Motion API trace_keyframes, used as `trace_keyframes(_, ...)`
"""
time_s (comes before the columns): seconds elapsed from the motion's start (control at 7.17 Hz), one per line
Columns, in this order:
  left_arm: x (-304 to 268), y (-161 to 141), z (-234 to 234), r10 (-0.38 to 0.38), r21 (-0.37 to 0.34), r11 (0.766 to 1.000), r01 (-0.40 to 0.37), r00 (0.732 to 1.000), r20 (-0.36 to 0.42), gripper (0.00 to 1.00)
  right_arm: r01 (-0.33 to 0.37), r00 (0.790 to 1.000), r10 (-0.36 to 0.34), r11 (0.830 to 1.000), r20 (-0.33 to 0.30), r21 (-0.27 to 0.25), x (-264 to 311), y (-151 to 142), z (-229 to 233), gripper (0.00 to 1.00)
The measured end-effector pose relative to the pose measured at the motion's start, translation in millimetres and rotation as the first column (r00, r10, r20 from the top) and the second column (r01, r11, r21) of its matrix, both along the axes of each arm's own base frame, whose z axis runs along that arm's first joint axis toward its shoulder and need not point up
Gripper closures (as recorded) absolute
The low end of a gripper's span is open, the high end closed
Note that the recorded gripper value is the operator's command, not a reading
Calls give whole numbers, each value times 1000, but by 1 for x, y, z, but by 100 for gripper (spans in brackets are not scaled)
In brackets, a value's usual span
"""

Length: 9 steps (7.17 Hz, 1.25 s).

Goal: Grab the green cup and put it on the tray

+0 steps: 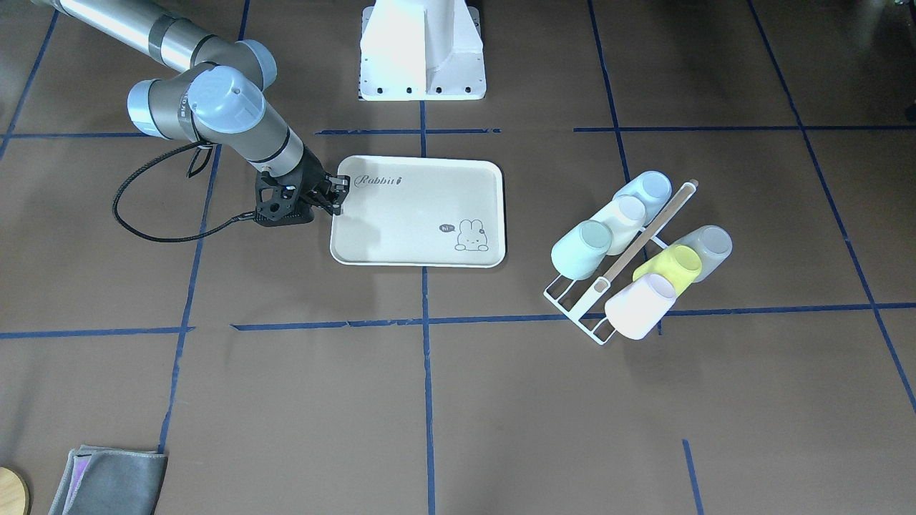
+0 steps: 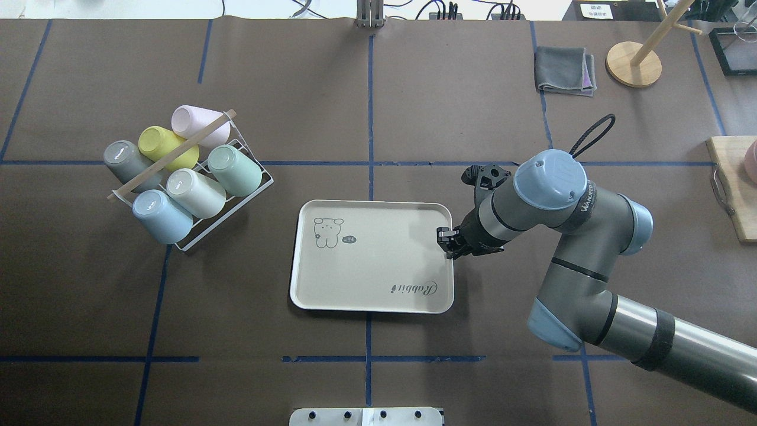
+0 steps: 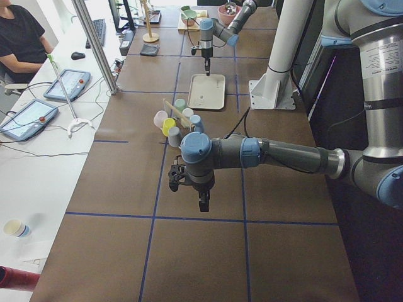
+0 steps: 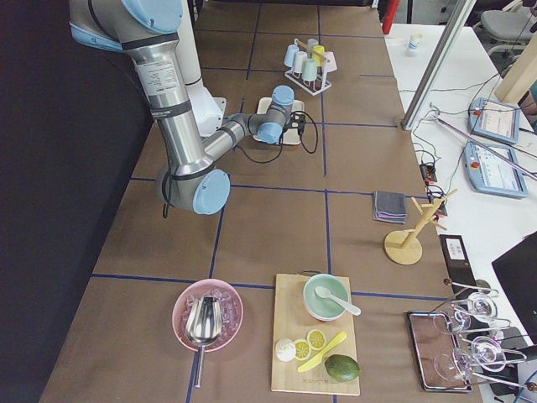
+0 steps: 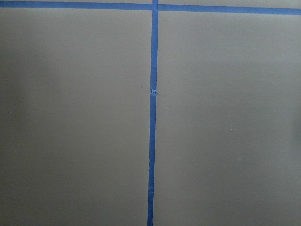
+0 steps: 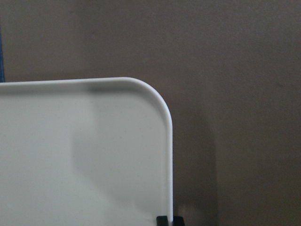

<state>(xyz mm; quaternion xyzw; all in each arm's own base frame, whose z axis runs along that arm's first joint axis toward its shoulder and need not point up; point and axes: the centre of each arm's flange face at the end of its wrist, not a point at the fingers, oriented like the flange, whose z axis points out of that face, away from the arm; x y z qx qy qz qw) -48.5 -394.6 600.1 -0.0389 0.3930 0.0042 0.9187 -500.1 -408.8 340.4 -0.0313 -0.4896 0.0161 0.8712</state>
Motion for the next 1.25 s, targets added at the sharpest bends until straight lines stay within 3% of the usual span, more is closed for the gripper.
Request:
trace_keyframes(0.14, 0, 0, 0, 0, 1, 1000, 0, 1000, 0, 0, 3, 1000, -3, 1000, 0, 5, -1, 0, -1, 46)
trace_keyframes(0.28, 0, 0, -1, 0, 3, 1000, 0, 1000, 0, 0, 5, 1000, -5, 1000, 3, 9, -2, -1, -4, 1)
trace_keyframes(0.56, 2, -2, -19, 0, 38, 999, 1, 1000, -22, 0, -1, 1000, 1, 1000, 16, 17, 3, -4, -12, 0)
trace_keyframes(0.7, 6, -4, -46, 7, 95, 995, -4, 999, -33, 0, -13, 999, 12, 1000, 31, 20, 15, -9, -18, 0)
trace_keyframes(1.25, 60, -16, -185, 75, 317, 947, -52, 995, -61, 0, -80, 997, 80, 997, 2, -14, 74, -30, 2, 0)
